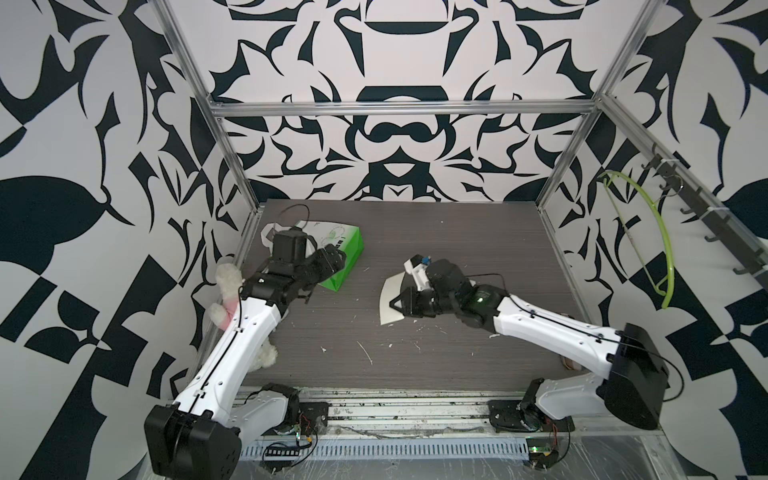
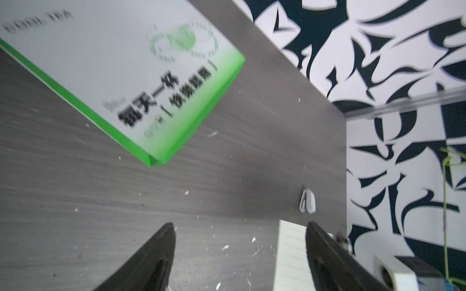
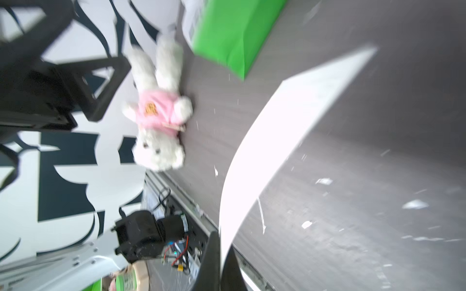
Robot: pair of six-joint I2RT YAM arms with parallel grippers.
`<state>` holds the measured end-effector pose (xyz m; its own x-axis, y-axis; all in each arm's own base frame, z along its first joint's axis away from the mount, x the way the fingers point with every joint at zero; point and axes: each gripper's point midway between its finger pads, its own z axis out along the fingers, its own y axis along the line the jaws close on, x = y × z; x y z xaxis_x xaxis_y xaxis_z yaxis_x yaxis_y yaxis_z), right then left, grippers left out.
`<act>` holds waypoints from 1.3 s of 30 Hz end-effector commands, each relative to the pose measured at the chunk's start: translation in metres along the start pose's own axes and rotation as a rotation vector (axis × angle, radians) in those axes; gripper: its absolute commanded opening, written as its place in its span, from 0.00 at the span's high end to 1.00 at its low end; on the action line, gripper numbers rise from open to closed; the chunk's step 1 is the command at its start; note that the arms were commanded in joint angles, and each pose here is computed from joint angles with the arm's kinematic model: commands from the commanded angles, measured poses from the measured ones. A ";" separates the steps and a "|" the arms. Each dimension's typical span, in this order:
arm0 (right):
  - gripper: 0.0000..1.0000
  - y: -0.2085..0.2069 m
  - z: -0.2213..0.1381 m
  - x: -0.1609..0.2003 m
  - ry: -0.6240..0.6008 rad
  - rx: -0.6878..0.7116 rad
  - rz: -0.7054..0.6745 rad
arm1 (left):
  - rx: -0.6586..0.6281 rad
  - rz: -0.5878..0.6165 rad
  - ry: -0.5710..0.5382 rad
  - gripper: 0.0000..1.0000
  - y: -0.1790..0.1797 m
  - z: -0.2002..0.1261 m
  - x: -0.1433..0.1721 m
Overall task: Staple the receipts to the bags
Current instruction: Pick up the receipt from the center of the board, then move the takeout bag to the center of the board.
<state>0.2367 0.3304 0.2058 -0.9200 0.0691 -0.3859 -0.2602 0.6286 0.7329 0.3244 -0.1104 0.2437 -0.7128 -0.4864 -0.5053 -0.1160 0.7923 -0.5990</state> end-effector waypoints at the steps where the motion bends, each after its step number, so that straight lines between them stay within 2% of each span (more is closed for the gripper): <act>1: 1.00 -0.004 -0.024 -0.018 -0.002 0.039 -0.084 | -0.155 -0.010 0.071 0.10 0.040 -0.001 0.001; 5: 1.00 0.002 -0.026 -0.034 -0.018 0.017 -0.092 | -0.226 -0.208 0.034 0.11 0.076 0.000 -0.021; 8: 1.00 0.005 -0.020 -0.035 -0.007 -0.005 -0.092 | -0.202 -0.338 0.007 0.14 0.090 0.007 -0.032; 10: 1.00 0.005 -0.018 -0.037 -0.007 -0.012 -0.089 | -0.187 -0.421 0.005 0.20 0.095 0.014 -0.034; 13: 1.00 0.004 -0.019 -0.041 -0.016 -0.017 -0.086 | -0.212 -0.503 0.076 0.25 0.110 0.038 -0.024; 17: 1.00 0.004 -0.024 -0.047 -0.033 -0.022 -0.086 | -0.204 -0.540 0.111 0.31 0.117 0.061 -0.021; 23: 1.00 0.005 -0.028 -0.052 -0.052 -0.022 -0.083 | -0.246 -0.557 0.112 0.30 0.133 0.080 -0.020; 30: 1.00 0.008 -0.031 -0.058 -0.080 -0.031 -0.074 | -0.184 -0.562 0.082 0.31 0.137 0.112 -0.032; 39: 1.00 0.013 -0.034 -0.068 -0.097 -0.055 -0.071 | -0.197 -0.566 0.080 0.33 0.149 0.133 -0.036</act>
<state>0.2794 0.3043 0.2208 -0.9051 0.0718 -0.4191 -0.2779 0.6461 0.7108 0.4177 -0.0243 0.0937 -0.5540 -0.8279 -0.0873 -0.6193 0.4799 -0.6214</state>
